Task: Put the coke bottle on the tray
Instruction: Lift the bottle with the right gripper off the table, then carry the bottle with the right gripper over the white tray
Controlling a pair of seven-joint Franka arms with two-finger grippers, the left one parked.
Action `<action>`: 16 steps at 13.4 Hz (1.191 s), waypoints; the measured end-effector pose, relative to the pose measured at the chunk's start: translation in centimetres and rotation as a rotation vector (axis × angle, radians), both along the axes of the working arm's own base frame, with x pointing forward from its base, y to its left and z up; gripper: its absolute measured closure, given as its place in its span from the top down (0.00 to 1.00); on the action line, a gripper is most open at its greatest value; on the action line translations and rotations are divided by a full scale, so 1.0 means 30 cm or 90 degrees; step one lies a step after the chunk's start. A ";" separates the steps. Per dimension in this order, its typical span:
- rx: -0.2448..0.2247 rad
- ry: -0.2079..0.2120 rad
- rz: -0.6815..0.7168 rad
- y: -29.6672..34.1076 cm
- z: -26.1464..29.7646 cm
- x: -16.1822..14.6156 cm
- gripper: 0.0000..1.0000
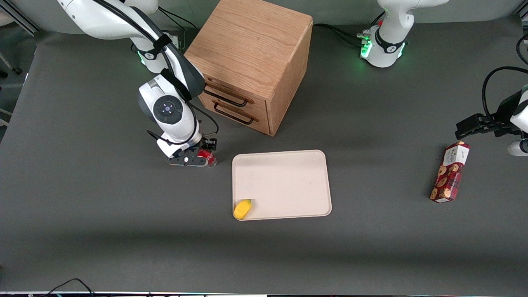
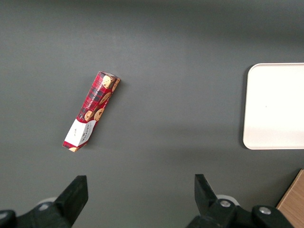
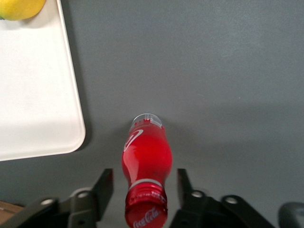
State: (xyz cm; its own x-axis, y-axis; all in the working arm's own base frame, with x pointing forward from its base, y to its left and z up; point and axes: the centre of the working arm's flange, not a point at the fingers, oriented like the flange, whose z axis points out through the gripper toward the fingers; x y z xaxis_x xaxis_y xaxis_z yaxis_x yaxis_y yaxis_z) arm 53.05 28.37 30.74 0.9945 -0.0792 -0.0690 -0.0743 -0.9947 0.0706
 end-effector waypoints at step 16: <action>0.029 -0.014 -0.099 -0.011 0.786 0.101 0.34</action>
